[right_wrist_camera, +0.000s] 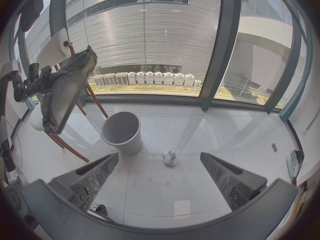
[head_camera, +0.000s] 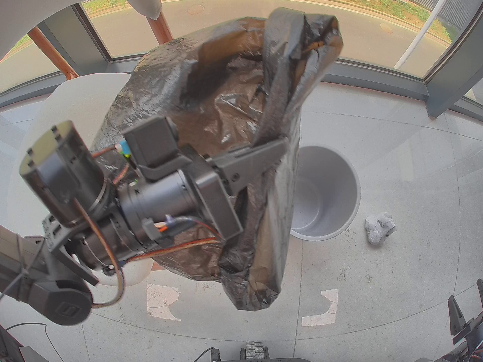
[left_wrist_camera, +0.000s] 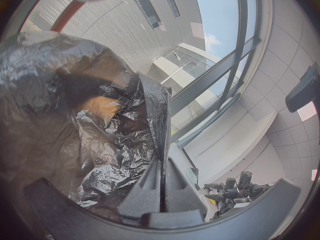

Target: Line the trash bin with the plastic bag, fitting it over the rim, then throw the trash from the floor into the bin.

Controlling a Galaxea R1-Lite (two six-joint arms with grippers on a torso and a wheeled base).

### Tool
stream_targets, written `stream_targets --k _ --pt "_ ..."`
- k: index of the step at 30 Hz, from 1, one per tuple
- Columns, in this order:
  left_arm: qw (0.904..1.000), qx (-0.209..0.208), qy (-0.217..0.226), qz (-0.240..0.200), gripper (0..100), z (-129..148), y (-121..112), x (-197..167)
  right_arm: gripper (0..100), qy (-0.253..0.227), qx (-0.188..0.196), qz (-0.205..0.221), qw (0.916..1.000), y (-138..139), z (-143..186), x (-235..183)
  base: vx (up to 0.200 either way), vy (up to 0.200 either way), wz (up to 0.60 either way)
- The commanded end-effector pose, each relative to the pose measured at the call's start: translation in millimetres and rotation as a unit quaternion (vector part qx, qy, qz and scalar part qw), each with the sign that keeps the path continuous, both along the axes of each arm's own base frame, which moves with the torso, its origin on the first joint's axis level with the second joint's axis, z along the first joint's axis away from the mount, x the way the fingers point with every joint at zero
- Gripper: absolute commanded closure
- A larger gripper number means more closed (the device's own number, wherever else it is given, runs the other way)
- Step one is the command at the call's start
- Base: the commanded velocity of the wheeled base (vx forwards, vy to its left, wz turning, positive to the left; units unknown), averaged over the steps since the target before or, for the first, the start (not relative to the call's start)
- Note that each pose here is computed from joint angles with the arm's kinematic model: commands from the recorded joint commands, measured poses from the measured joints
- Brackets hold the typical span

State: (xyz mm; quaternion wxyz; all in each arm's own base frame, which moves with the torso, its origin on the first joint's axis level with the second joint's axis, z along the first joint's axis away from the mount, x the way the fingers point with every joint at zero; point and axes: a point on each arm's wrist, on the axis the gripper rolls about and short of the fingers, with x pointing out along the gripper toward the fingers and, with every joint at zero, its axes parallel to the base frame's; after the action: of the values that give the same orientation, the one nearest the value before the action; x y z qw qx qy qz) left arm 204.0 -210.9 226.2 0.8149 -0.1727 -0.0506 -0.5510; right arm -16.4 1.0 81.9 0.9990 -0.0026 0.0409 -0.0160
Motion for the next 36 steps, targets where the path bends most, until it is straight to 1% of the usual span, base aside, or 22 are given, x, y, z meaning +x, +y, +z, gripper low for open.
stream_targets --k 1,5,9,10,11,12,13,14,16,19,21,22,23,24,25,26,28,30,31,32,33,36 --pt "0.9988 0.01 0.037 -0.031 100 -32 -32 1 0 -0.009 0.002 0.031 0.9995 -1 -6 -2 0.0 0.0 0.0" --pt "0.997 -0.021 0.044 -0.061 100 -24 -39 -11 0 -0.009 0.013 0.037 0.9992 -1 -6 -2 0.0 0.0 0.0" --pt "0.9945 -0.033 0.059 -0.08 100 -20 -42 -18 0 -0.009 0.013 0.037 0.9992 -1 -5 -2 0.0 0.0 0.0" --pt "0.9927 -0.041 0.067 -0.091 100 -17 -43 -21 0 -0.015 0.014 0.038 0.9991 -1 -4 -2 0.0 0.0 0.0" --pt "0.9925 -0.043 0.068 -0.092 100 -16 -43 -21 0 -0.018 0.019 0.039 0.9989 -1 -2 -2 0.0 0.0 0.0" --pt "0.991 -0.056 0.07 -0.099 100 -8 -39 -24 0 -0.085 0.047 0.044 0.9943 -1 35 -9 0.0 0.0 0.0" --pt "0.9908 -0.057 0.072 -0.1 100 -8 -39 -24 0 -0.094 0.051 0.044 0.9933 -2 41 -10 0.0 0.0 0.0" --pt "0.989 -0.065 0.079 -0.107 100 -3 -37 -26 0 -0.124 0.088 0.054 0.9869 -3 92 -11 0.0 0.0 0.0" --pt "0.9871 -0.063 0.082 -0.122 100 -3 -38 -26 0 -0.09 0.091 0.048 0.9906 -2 117 1 0.0 0.0 0.0" --pt "0.9849 -0.049 0.086 -0.142 100 -9 -38 -28 0 -0.069 0.099 0.056 0.9912 -1 136 10 0.0 0.0 0.0" --pt "0.9849 -0.045 0.091 -0.141 100 -12 -38 -28 0 -0.032 0.119 0.083 0.9889 1 141 29 0.0 0.0 0.0" --pt "0.9849 -0.042 0.093 -0.14 100 -14 -38 -28 0 -0.014 0.132 0.107 0.9853 3 143 38 0.0 0.0 0.0" --pt "0.9849 -0.042 0.093 -0.14 100 -15 -38 -28 0 -0.014 0.135 0.112 0.9845 4 144 38 0.0 0.0 0.0" --pt "0.9848 -0.04 0.096 -0.139 100 -17 -37 -28 0 -0.008 0.152 0.142 0.978 6 148 44 0.0 0.0 0.0" --pt "0.9848 -0.038 0.096 -0.14 100 -20 -35 -28 0 -0.01 0.183 0.172 0.9679 9 158 52 0.0 0.0 0.0" --pt "0.9849 -0.039 0.095 -0.139 100 -20 -34 -27 0 0.0 0.207 0.181 0.9613 11 164 62 0.0 0.0 0.0" --pt "0.985 -0.037 0.097 -0.138 100 -23 -33 -27 0 0.012 0.254 0.186 0.9493 15 176 82 0.0 0.0 0.0" --pt "0.9866 -0.042 0.083 -0.134 100 -21 -34 -25 0 0.012 0.286 0.197 0.9377 18 186 96 0.0 0.0 0.0" --pt "0.9874 -0.045 0.077 -0.131 100 -23 -36 -23 0 0.013 0.297 0.209 0.9317 19 189 100 0.0 0.0 0.0" --pt "0.9875 -0.045 0.076 -0.131 100 -24 -37 -23 0 0.015 0.3 0.215 0.9293 20 190 101 0.0 0.0 0.0" --pt "0.9877 -0.047 0.075 -0.129 100 -30 -41 -20 0 0.025 0.308 0.235 0.9215 22 191 106 0.0 0.0 0.0" --pt "0.9877 -0.057 0.064 -0.131 100 -36 -45 -17 0 0.043 0.32 0.279 0.9046 26 191 109 0.0 0.0 0.0"
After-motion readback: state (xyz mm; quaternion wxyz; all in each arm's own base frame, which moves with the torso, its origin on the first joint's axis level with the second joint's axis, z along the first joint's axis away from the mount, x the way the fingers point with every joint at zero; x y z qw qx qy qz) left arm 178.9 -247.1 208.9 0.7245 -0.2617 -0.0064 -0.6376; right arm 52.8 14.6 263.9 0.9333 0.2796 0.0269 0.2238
